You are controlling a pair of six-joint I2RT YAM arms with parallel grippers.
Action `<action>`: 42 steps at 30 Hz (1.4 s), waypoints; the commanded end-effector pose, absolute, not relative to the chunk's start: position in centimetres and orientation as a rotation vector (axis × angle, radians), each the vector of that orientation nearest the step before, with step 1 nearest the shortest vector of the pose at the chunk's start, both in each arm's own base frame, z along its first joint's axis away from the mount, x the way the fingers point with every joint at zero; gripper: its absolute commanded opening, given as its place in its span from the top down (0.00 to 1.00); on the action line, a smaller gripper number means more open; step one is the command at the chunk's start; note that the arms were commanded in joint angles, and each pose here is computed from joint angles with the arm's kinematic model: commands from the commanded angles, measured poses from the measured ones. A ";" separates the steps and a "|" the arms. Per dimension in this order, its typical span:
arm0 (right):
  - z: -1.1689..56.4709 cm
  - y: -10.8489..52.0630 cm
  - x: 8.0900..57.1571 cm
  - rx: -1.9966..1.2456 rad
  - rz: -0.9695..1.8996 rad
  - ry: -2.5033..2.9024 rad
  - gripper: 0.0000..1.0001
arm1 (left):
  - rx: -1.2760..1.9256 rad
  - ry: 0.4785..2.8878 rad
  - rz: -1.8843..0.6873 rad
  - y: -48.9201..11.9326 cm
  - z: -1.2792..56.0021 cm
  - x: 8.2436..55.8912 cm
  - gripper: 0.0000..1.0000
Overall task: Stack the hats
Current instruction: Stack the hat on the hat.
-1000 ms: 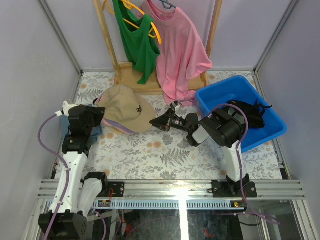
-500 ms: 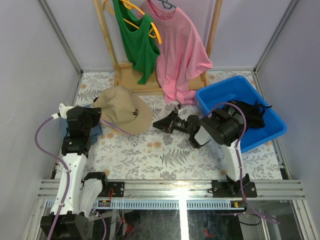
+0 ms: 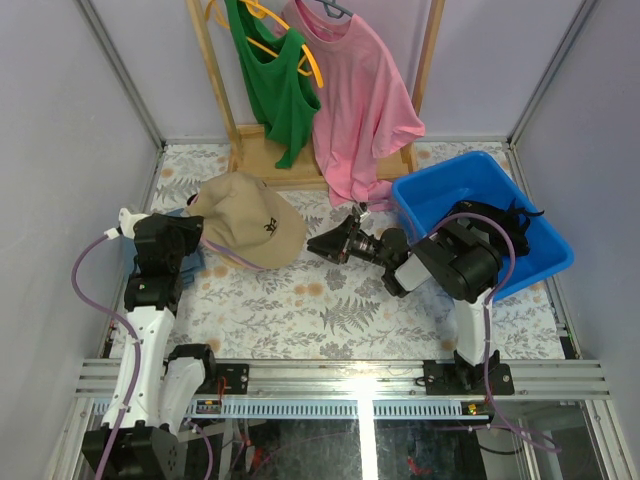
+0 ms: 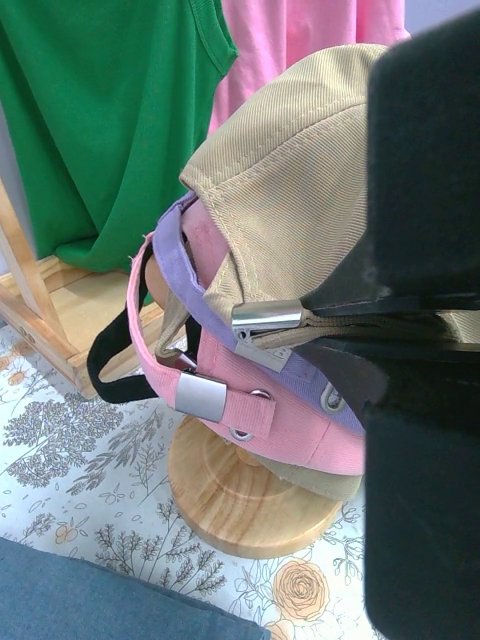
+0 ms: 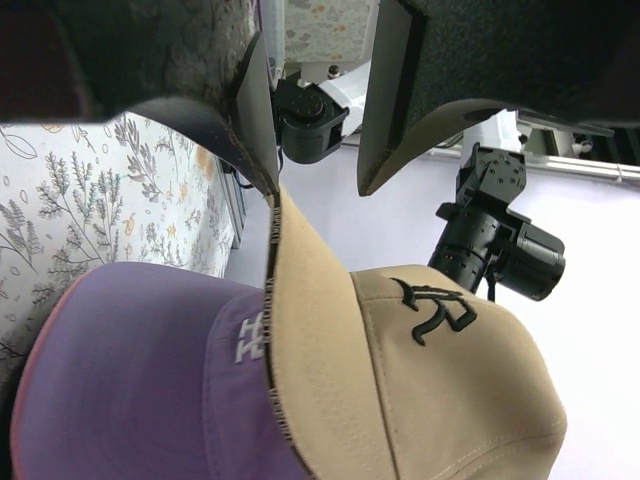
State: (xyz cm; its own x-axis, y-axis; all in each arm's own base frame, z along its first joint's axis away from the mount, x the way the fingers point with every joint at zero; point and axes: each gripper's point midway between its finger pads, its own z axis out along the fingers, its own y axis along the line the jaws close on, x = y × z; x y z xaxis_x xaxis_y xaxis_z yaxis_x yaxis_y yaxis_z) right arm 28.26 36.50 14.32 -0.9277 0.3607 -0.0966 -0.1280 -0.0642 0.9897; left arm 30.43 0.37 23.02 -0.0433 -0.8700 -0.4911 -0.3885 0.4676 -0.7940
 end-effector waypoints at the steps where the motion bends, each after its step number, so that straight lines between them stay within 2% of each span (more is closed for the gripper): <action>1: 17.6 37.1 27.8 0.122 2.064 1.764 0.54 | -1.101 1.605 -0.540 1.2 23.5 30.7 0.99; 8: 16.9 38.3 27.8 0.110 2.051 1.797 0.50 | -1.088 1.607 -0.539 1.2 23.9 30.8 0.99; 24: 16.2 40.7 29.1 0.101 2.044 1.831 0.50 | -1.077 1.617 -0.553 1.0 23.9 31.0 0.99; 26: 15.9 41.0 29.2 0.111 2.046 1.841 0.54 | -1.077 1.617 -0.553 1.0 23.8 31.0 0.99; 31: 14.2 41.1 29.4 0.165 2.048 1.881 0.84 | -1.088 1.620 -0.537 1.2 23.6 31.0 0.99; 35: 12.6 41.1 29.4 0.208 2.036 1.927 0.97 | -1.105 1.614 -0.519 1.6 23.4 30.9 0.99; 42: 9.8 40.9 29.7 0.308 1.986 2.015 1.00 | -1.135 1.605 -0.478 2.4 23.1 30.5 0.99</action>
State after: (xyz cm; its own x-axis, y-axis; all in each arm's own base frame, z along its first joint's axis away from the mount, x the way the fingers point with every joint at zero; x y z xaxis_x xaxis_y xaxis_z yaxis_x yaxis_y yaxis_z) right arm 29.00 40.83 14.42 -0.9367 0.3222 -0.1372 -0.1740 -0.0880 0.9808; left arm 30.64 0.51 22.70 -0.0522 -0.8728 -0.4852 -0.3946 0.4643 -0.7929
